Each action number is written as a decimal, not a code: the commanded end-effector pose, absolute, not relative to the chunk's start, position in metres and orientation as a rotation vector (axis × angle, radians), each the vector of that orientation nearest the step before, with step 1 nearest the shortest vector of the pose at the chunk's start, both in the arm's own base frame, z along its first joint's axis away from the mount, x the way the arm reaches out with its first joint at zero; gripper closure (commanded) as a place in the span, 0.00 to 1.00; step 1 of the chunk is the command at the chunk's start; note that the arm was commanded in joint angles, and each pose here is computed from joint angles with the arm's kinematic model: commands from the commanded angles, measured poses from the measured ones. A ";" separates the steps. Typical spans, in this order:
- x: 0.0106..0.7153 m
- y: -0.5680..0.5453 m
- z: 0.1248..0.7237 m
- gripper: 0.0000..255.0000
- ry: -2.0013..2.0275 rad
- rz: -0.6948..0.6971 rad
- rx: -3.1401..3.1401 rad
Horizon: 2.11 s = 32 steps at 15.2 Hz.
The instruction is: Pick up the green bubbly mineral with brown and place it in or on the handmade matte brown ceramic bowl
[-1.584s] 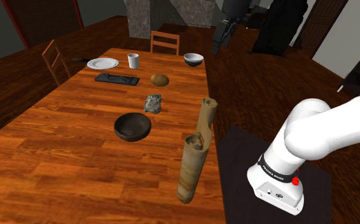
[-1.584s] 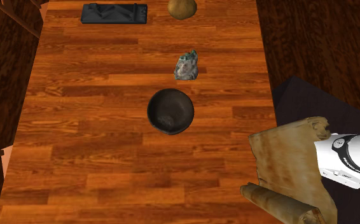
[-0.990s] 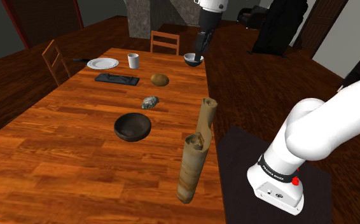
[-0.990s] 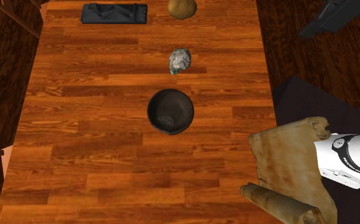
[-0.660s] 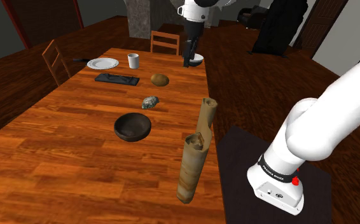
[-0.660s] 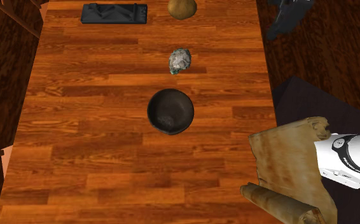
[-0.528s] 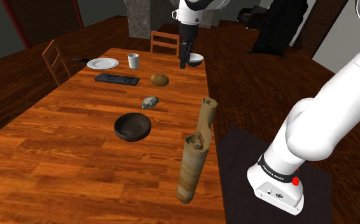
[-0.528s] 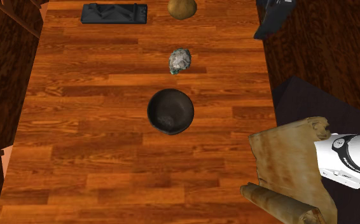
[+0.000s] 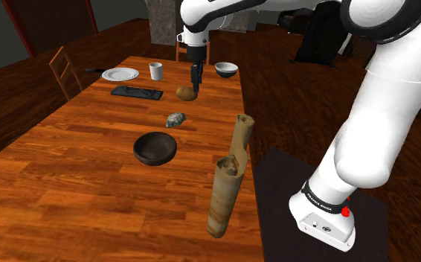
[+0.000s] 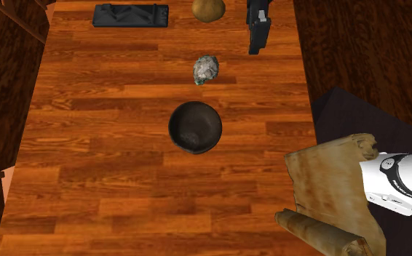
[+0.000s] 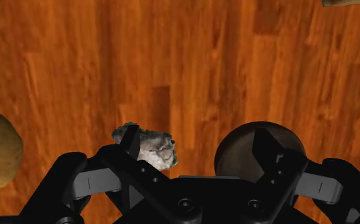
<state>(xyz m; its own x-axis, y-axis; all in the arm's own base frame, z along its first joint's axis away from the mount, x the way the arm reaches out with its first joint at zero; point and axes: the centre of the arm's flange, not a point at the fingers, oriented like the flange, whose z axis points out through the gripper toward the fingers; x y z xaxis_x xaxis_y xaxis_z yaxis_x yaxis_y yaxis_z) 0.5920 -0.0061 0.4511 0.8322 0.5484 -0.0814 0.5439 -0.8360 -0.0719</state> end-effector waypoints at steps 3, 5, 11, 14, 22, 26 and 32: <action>0.632 0.007 0.407 0.00 -1.006 0.226 -2.900; 0.651 0.014 0.386 0.00 -1.065 0.261 -2.866; 0.704 0.043 0.321 0.00 -1.235 0.365 -2.757; 0.721 0.056 0.296 0.00 -1.297 0.402 -2.713; 0.710 0.055 0.258 0.00 -1.297 0.402 -2.713; 0.710 0.055 0.258 0.00 -1.297 0.402 -2.713; 0.711 0.051 0.258 1.00 -1.297 0.402 -2.712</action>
